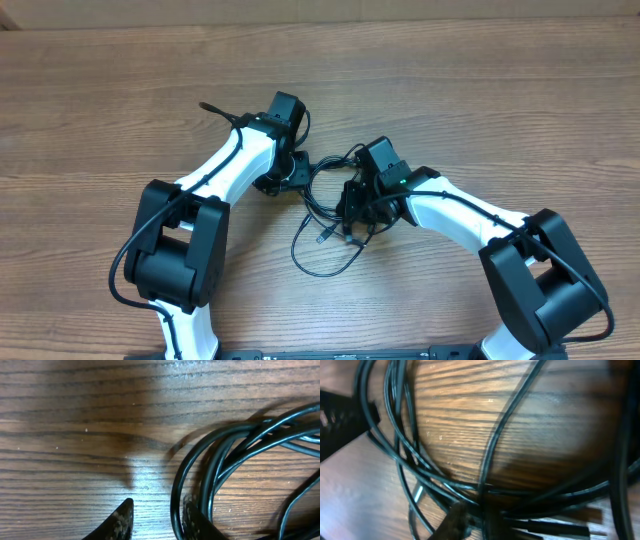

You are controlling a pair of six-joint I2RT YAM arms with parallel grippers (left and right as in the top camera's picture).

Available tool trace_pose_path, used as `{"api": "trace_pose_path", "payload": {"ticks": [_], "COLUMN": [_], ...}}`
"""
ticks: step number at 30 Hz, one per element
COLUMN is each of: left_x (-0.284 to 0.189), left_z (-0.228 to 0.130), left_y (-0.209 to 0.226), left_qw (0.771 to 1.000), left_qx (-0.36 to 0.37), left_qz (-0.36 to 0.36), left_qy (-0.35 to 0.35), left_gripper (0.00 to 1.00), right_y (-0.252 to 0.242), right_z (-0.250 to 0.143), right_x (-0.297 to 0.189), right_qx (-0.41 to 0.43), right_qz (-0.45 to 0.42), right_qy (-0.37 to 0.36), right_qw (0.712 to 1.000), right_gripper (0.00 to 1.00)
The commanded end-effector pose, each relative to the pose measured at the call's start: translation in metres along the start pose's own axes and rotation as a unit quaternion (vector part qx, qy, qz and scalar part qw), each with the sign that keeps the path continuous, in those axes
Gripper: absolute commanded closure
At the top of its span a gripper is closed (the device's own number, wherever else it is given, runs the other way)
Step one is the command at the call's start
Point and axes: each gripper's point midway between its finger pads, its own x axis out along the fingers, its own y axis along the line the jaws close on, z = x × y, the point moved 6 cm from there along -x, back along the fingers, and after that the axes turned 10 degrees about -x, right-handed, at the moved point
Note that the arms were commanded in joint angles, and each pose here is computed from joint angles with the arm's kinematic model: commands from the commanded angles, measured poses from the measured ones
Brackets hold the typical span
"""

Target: Untangle cables

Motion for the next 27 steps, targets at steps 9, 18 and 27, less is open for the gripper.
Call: {"api": "trace_pose_path", "payload": {"ticks": [9,18,27], "left_x": [0.010,0.010,0.010], "left_z": [-0.012,-0.012,-0.011], "left_y": [0.011,0.011,0.005], "left_qw": [0.999,0.999,0.999], "left_qx": [0.035,0.037,0.037], "left_qz": [0.017,0.016,-0.009], "left_qy": [0.013,0.012,0.015], "left_gripper": [0.64,0.63,0.56], "right_y": [0.009,-0.045,-0.047], "right_z": [0.021,0.038,0.024], "right_x": [-0.034,-0.066,-0.057], "right_qx": [-0.014,0.060,0.055], "right_qz": [0.092,0.051,0.032], "right_qy": [-0.016,-0.044,-0.020], "right_qw": [0.995,0.996,0.998], "right_gripper": [0.96,0.96,0.69]}}
